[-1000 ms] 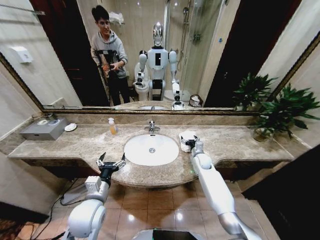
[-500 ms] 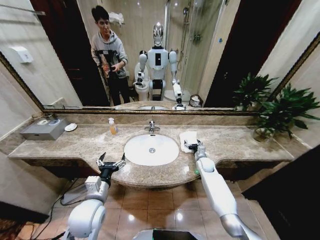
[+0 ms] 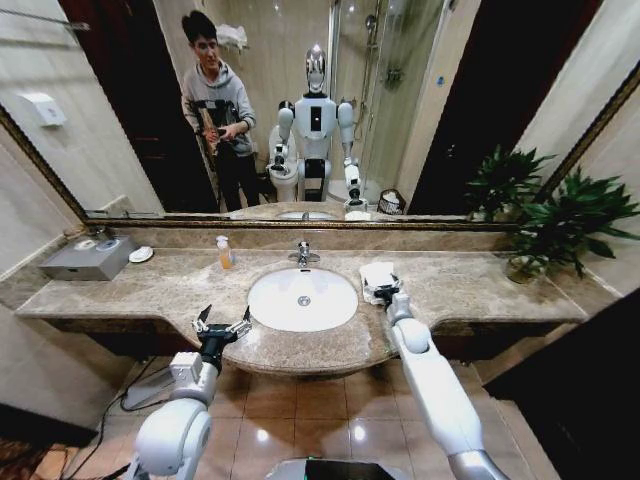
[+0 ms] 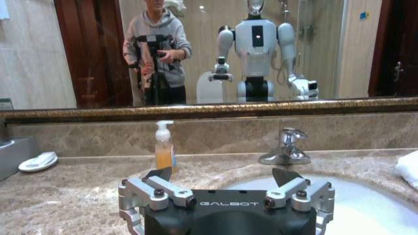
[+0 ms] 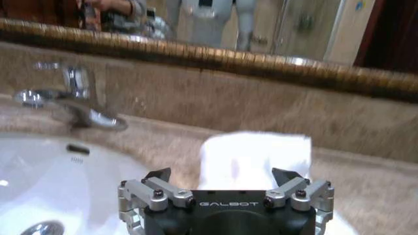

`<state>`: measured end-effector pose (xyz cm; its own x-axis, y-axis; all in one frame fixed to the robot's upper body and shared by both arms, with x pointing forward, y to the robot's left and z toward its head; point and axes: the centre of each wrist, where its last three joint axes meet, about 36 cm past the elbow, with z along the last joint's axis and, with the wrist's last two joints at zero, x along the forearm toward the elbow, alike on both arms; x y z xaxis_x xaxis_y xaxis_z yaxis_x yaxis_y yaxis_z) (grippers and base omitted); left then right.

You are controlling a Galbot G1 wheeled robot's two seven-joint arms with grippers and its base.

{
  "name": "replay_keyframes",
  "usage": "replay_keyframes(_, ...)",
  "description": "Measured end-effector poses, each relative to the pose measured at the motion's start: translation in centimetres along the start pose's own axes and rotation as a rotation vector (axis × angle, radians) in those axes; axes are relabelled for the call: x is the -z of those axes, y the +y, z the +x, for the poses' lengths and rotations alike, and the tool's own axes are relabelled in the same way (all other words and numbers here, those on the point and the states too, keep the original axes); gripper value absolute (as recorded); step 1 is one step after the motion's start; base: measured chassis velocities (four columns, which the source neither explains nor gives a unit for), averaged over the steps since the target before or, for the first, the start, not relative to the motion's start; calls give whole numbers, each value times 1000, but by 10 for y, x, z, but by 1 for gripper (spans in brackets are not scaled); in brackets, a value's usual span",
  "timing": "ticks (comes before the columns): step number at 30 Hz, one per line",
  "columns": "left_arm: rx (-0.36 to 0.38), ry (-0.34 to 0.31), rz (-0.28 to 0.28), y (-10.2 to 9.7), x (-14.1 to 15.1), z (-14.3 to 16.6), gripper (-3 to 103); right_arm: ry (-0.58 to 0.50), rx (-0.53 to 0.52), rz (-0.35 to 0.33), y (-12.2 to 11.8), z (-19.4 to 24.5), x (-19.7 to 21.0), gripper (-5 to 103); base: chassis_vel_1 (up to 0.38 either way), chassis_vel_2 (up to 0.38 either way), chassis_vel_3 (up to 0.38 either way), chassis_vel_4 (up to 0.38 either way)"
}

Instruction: Pick up the towel from the sink counter and wipe the mirror surface.

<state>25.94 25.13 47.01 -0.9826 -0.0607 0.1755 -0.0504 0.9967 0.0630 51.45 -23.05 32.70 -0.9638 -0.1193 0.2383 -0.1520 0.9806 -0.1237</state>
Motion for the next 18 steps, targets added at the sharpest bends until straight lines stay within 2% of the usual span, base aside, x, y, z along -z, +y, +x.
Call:
replay_keyframes(3, 0, 0, 0, 0, 0, 0, 100, 20, -5, -18, -2, -8, -1, 100, 0, 0, 0, 0)
replay_keyframes(10, 0, 0, 0, 0, 0, 0, 100, 75, -37, -93, -22, -27, 10, 100, 0, 0, 0, 0)
replay_keyframes(18, 0, 0, 0, 0, 0, 0, 100, 111, -44, -105, -33, -24, 7, 100, 0, 0, 0, 0)
